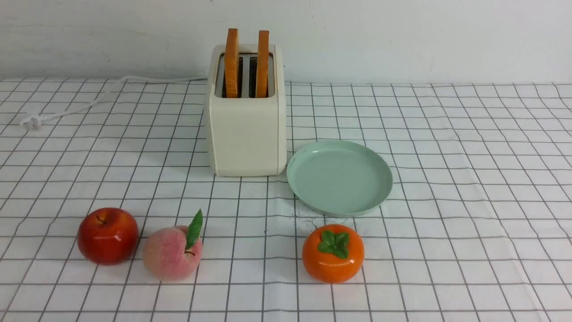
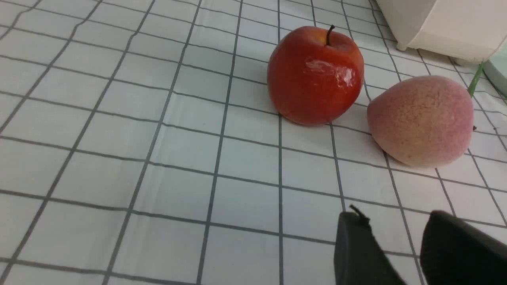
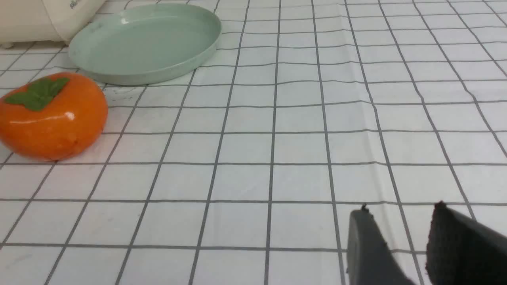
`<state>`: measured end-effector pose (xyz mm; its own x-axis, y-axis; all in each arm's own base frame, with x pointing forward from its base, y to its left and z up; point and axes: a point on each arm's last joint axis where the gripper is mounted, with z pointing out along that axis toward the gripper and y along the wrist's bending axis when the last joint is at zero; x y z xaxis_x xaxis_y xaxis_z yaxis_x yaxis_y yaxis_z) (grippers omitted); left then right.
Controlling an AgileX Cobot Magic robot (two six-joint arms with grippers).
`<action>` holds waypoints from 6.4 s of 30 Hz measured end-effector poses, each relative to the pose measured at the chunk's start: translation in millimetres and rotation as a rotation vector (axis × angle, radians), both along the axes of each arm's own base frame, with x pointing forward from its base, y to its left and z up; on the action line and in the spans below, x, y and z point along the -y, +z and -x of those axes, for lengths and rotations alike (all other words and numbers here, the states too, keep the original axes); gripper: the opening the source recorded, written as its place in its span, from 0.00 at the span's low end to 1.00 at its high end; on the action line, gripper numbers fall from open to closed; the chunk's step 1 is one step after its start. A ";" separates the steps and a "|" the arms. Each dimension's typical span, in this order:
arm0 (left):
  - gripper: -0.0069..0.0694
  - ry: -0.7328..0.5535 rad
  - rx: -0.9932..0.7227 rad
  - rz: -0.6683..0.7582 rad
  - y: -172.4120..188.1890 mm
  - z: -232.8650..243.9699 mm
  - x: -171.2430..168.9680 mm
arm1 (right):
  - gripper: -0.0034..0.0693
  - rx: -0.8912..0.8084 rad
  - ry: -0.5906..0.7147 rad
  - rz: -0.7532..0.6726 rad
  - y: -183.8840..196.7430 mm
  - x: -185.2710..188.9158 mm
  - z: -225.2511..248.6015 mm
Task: Take toasted bread from bread machine on white checkered table place on plate.
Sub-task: 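Reach for a toast slice standing in the toaster with the left gripper, then place the slice of bread on the plate with the left gripper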
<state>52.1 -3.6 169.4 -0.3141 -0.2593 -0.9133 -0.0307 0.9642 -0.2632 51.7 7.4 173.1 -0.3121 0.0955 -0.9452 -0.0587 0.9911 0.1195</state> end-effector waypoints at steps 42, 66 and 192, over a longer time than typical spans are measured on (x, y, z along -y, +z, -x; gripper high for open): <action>0.40 0.014 0.189 0.182 17.9 -3.8 2.3 | 0.38 0.000 0.000 -0.001 0.0 0.0 0.0; 0.09 -0.046 0.447 0.537 111.6 10.8 6.7 | 0.37 0.234 -0.104 -0.645 30.3 -0.1 -3.8; 0.19 -0.830 0.260 -0.912 23.4 -327.5 315.4 | 0.09 -0.178 0.384 0.037 241.9 -29.3 17.4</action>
<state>379.6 -319.0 192.8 0.1358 0.6858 -0.7150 0.6226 0.5023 0.6001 34.3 36.6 415.1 -0.4771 -0.0928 -0.8739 -0.4066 0.9049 0.1259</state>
